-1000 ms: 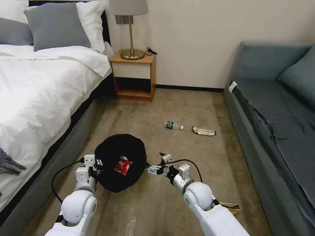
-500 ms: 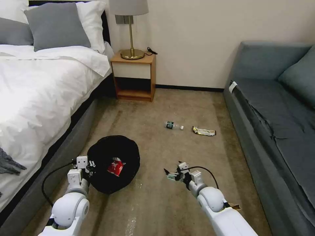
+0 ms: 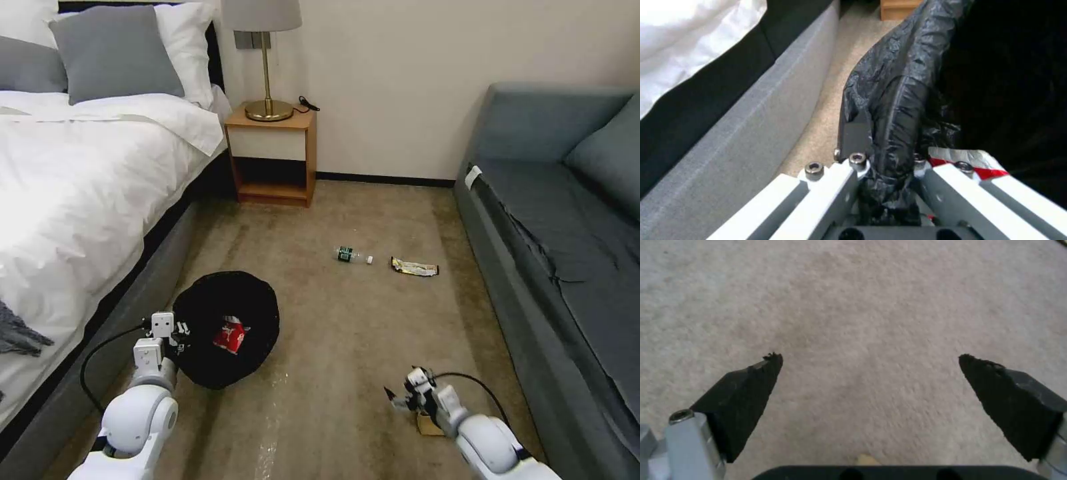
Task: Pick up the trash bin, then pick up the garbage on the floor and place it into the trash bin.
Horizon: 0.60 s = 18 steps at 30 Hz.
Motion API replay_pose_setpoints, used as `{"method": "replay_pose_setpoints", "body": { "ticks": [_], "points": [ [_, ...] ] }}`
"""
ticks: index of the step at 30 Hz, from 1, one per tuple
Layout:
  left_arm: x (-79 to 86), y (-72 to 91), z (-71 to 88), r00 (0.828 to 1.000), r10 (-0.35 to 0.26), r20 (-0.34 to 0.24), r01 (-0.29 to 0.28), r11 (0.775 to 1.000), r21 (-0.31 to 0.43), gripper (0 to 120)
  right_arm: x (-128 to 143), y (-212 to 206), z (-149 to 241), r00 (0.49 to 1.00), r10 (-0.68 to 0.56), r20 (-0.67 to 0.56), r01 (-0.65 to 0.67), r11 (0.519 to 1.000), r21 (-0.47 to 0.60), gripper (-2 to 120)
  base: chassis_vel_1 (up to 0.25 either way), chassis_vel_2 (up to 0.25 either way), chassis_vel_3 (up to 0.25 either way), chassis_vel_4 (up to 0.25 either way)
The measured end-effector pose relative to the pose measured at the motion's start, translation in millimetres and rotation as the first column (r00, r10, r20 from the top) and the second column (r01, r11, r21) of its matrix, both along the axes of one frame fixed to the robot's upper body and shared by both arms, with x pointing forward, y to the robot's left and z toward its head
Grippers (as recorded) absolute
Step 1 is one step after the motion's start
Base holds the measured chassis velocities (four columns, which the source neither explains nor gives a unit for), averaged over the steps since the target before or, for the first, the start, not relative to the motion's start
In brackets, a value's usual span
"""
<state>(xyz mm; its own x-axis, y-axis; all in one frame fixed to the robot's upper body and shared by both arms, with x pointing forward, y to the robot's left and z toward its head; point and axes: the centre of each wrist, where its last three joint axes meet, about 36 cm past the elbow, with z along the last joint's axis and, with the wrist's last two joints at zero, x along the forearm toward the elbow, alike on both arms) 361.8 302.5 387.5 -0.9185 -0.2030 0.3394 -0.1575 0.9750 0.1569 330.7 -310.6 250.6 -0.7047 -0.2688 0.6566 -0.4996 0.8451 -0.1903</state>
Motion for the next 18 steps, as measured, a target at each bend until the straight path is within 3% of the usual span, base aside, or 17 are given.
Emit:
{"method": "replay_pose_setpoints", "body": {
  "ticks": [18],
  "points": [
    [-0.5,4.9,7.5,1.0,-0.002,0.007,0.003,1.0,-0.004,0,-50,-35,6,0.998,0.014,-0.054,-0.017,0.999,-0.046,100,0.0,0.0,0.0,0.0]
  ]
}}
